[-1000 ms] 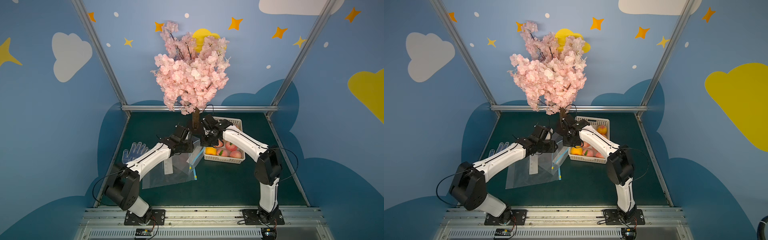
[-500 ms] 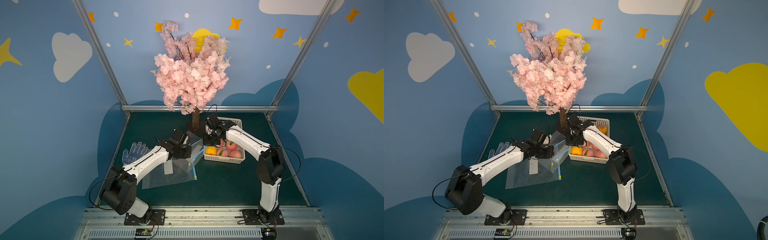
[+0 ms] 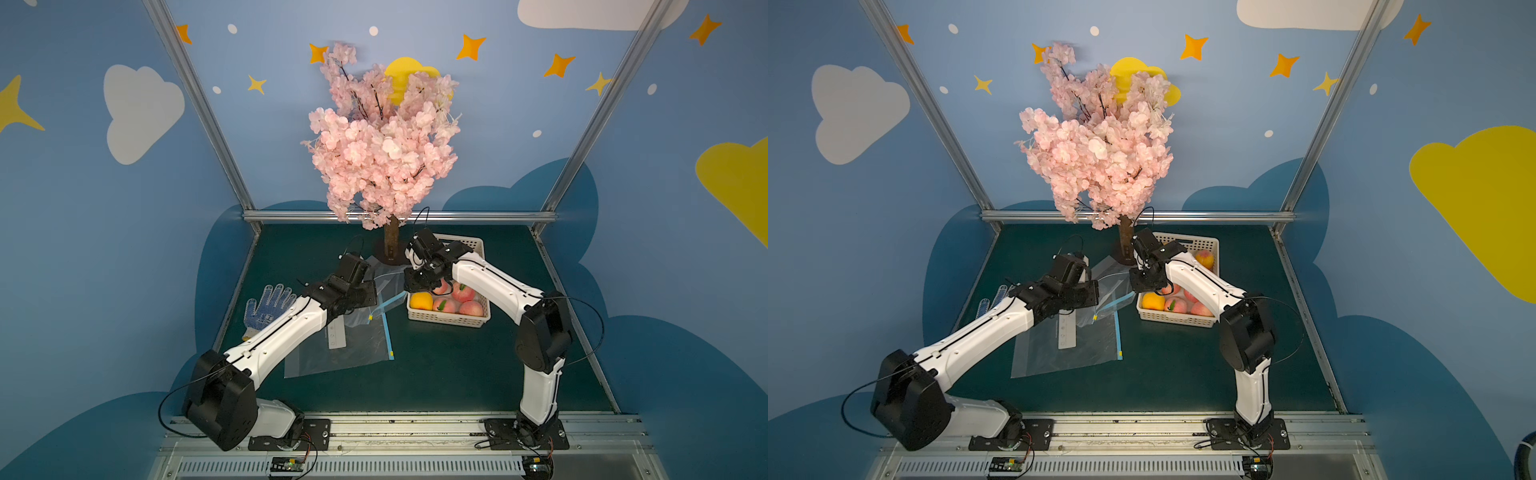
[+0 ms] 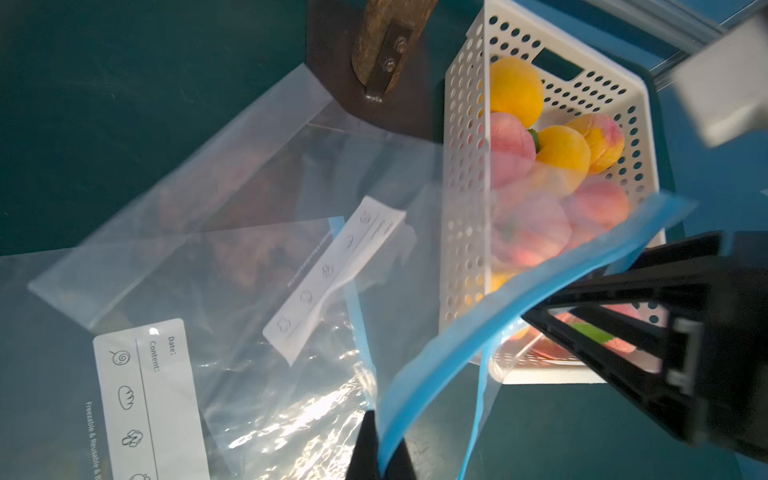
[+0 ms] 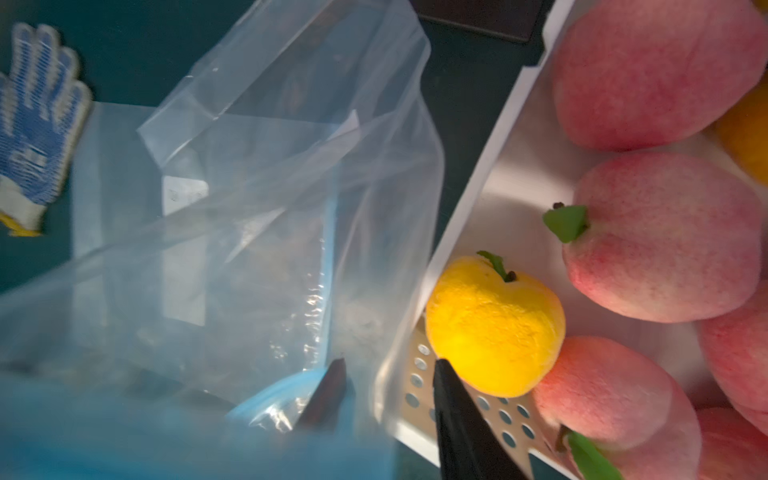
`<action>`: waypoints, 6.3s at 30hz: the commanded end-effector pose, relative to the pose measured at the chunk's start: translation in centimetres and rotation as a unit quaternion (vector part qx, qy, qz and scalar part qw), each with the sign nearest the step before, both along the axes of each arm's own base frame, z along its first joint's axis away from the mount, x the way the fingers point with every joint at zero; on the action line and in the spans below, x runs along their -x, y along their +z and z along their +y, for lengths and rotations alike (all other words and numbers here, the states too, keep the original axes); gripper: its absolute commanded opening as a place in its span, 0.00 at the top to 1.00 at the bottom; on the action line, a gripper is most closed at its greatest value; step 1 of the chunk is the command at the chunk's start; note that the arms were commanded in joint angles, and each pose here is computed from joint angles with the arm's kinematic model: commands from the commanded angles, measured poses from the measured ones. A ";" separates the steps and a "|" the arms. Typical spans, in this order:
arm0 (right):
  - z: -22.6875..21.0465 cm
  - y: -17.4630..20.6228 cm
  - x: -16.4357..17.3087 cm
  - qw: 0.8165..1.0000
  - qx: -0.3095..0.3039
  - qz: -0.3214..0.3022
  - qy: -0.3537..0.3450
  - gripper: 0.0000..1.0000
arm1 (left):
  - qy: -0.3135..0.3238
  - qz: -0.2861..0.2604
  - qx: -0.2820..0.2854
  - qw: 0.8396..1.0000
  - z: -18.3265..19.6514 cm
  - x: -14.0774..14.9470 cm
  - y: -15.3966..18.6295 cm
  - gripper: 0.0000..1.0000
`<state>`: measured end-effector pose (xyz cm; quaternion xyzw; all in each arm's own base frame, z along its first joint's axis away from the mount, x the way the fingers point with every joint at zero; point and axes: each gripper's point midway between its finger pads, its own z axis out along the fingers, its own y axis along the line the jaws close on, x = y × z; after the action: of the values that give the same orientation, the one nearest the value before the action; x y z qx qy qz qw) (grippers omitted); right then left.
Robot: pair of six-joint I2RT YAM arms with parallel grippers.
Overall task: Place the peach in a zip-top bag and seal the zipper
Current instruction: Pick up the peach from the basket, then place the peach in the zipper food storage bag, then pick up the peach from the basket.
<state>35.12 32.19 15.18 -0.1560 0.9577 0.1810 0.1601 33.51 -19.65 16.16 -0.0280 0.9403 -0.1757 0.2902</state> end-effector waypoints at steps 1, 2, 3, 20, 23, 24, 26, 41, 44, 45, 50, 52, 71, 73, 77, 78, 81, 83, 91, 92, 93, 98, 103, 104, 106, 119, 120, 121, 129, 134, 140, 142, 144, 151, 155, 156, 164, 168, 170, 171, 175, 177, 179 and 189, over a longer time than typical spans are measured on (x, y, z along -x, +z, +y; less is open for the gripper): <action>0.8 4.1 0.2 0.998 -0.068 -0.008 0.005 0.48 | -0.018 0.015 -0.018 1.000 -1.1 -0.4 -1.0 0.97; 0.5 4.5 0.2 0.997 -0.076 -0.008 0.000 0.42 | -0.024 0.020 -0.025 0.999 -1.5 -0.5 -1.3 0.97; 0.1 4.7 0.3 0.997 -0.078 -0.008 -0.005 0.38 | -0.027 0.022 -0.030 0.999 -1.8 -0.6 -1.6 0.97; -13.1 -3.7 -1.6 0.975 0.152 0.027 -0.159 0.15 | -0.049 0.040 -0.020 0.998 -4.1 -0.9 -3.1 0.97; -11.7 -4.5 -2.6 0.977 0.144 0.047 -0.149 0.15 | -0.051 0.040 -0.017 0.998 -4.2 -0.8 -3.2 0.97; -11.2 -4.7 -3.0 0.979 0.136 0.047 -0.147 0.15 | -0.051 0.041 -0.016 0.998 -4.2 -0.8 -3.2 0.97; -10.6 -5.5 -4.1 0.979 0.131 0.047 -0.148 0.15 | -0.051 0.039 -0.013 0.998 -4.2 -0.8 -3.2 0.97; -11.2 -8.1 -7.1 0.970 0.151 0.060 -0.181 0.40 | -0.061 0.046 -0.001 0.997 -4.8 -0.5 -3.2 0.97; -11.4 -5.8 -7.2 0.973 0.129 0.039 -0.186 0.49 | -0.061 0.044 0.002 0.997 -4.8 -0.6 -3.0 0.97; -11.1 -4.4 -7.2 0.976 0.110 0.028 -0.185 0.50 | -0.061 0.043 0.003 0.997 -4.9 -0.6 -3.0 0.97; -7.2 3.5 -6.0 0.989 -0.065 -0.025 -0.133 0.50 | -0.062 0.041 0.009 0.997 -5.0 -0.6 -2.6 0.97; -5.0 6.6 -5.1 0.980 -0.161 -0.028 -0.112 0.50 | -0.062 0.041 0.014 0.997 -5.1 -0.6 -2.5 0.97; 3.6 8.2 -1.1 0.884 -0.444 0.094 -0.111 0.49 | -0.044 0.061 0.127 0.989 -5.7 -1.1 -1.5 0.97; 3.8 7.5 -0.7 0.886 -0.435 0.105 -0.119 0.49 | -0.038 0.060 0.125 0.990 -5.5 -1.2 -1.4 0.97; 4.3 6.3 -0.1 0.884 -0.431 0.125 -0.130 0.49 | -0.029 0.059 0.124 0.990 -5.2 -1.5 -1.6 0.97; 4.6 6.0 0.1 0.881 -0.433 0.135 -0.135 0.49 | -0.026 0.059 0.125 0.990 -5.2 -1.7 -1.6 0.97; 5.2 5.1 0.4 0.873 -0.435 0.160 -0.150 0.49 | -0.024 0.059 0.129 0.990 -5.2 -1.9 -1.6 0.97; 5.3 4.2 0.6 0.872 -0.428 0.174 -0.163 0.49 | -0.020 0.059 0.133 0.989 -5.2 -2.1 -1.6 0.97; 4.2 -0.8 1.3 0.926 -0.296 0.146 -0.186 0.51 | -0.038 0.049 0.142 0.988 -5.7 -2.5 -1.2 0.97; 3.9 -1.4 1.4 0.935 -0.271 0.136 -0.185 0.51 | -0.043 0.047 0.141 0.988 -5.7 -2.5 -1.1 0.97; 3.6 -1.8 1.4 0.942 -0.247 0.127 -0.187 0.51 | -0.045 0.045 0.139 0.988 -5.7 -2.5 -1.1 0.97; 2.4 -3.4 1.2 0.963 -0.165 0.099 -0.187 0.51 | -0.056 0.039 0.133 0.989 -5.7 -2.5 -1.0 0.97; 2.0 -4.9 1.2 0.971 -0.104 0.108 -0.187 0.50 | -0.068 0.024 0.133 0.988 -5.8 -2.5 -0.3 0.97; 2.2 -5.1 1.2 0.972 -0.099 0.110 -0.182 0.50 | -0.068 0.019 0.131 0.989 -5.7 -2.5 -0.1 0.97; 2.3 -5.4 1.4 0.973 -0.087 0.117 -0.180 0.47 | -0.060 0.009 0.125 0.990 -5.3 -2.6 0.2 0.97; 2.6 1.4 1.0 0.982 -0.120 0.069 -0.131 0.12 | -0.018 -0.022 0.067 0.997 -2.3 -2.5 -0.2 0.97; 2.4 2.3 1.0 0.982 -0.127 0.061 -0.128 0.11 | -0.019 -0.017 0.065 0.998 -2.3 -2.4 -0.6 0.97; 2.2 3.3 0.9 0.981 -0.136 0.052 -0.127 0.11 | -0.020 -0.010 0.061 0.998 -2.3 -2.2 -1.0 0.97; 1.7 5.8 0.7 0.967 -0.222 0.048 -0.116 0.10 | -0.043 0.002 0.066 0.997 -3.2 -1.7 -1.7 0.97; 2.4 3.5 0.5 0.968 -0.209 0.074 -0.120 0.29 | -0.041 -0.005 0.067 0.997 -3.2 -1.8 -1.3 0.97; 3.2 0.4 0.5 0.972 -0.181 0.093 -0.118 0.63 | -0.052 -0.015 0.085 0.995 -3.7 -1.7 -0.2 0.97; 3.2 -0.3 0.2 0.975 -0.165 0.091 -0.120 0.64 | -0.051 -0.018 0.086 0.995 -3.8 -1.8 0.0 0.97; 2.5 0.2 -0.2 0.977 -0.155 0.075 -0.124 0.63 | -0.047 -0.016 0.081 0.995 -3.6 -1.8 -0.3 0.97; -4.0 3.4 -0.8 0.984 -0.098 -0.019 -0.146 0.37 | -0.042 0.003 0.071 0.997 -3.5 -1.8 -1.7 0.97; -9.2 0.2 -2.2 0.983 -0.005 -0.057 -0.176 0.15 | -0.043 0.002 0.076 0.996 -3.7 -1.8 -1.5 0.97; -9.9 -0.4 -2.6 0.983 0.005 -0.054 -0.177 0.13 | -0.043 0.002 0.075 0.996 -3.6 -1.8 -1.5 0.97; -8.7 -2.9 -8.2 0.981 -0.001 0.019 -0.192 0.11 | -0.046 0.004 0.074 0.996 -3.5 -1.4 -1.2 0.97; -8.3 -5.2 -10.7 0.978 0.019 0.042 -0.206 0.11 | -0.048 0.006 0.076 0.996 -3.6 -1.4 -1.3 0.97; -8.2 -6.4 -11.6 0.975 0.023 0.047 -0.217 0.11 | -0.049 0.006 0.076 0.996 -3.7 -1.4 -1.2 0.97; -8.2 -6.7 -12.0 0.974 0.024 0.048 -0.221 0.11 | -0.050 0.007 0.076 0.996 -3.8 -1.4 -1.2 0.97; -8.4 -7.9 -12.7 0.970 0.028 0.053 -0.234 0.16 | -0.053 0.009 0.079 0.995 -4.0 -1.4 -1.2 0.97; -8.5 -8.3 -12.7 0.970 0.031 0.057 -0.234 0.20 | -0.054 0.010 0.080 0.995 -4.0 -1.4 -1.1 0.97; -8.7 -8.7 -12.7 0.970 0.033 0.060 -0.233 0.26 | -0.054 0.010 0.079 0.995 -4.1 -1.4 -1.2 0.97; -8.8 -6.0 -12.7 0.978 0.023 0.032 -0.203 0.58 | -0.056 0.009 0.081 0.995 -4.2 -1.4 -0.9 0.97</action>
<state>47.77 23.69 6.41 0.0595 0.9809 0.1227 0.1385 34.89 -23.52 15.02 -0.0067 0.9251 -0.2655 0.2716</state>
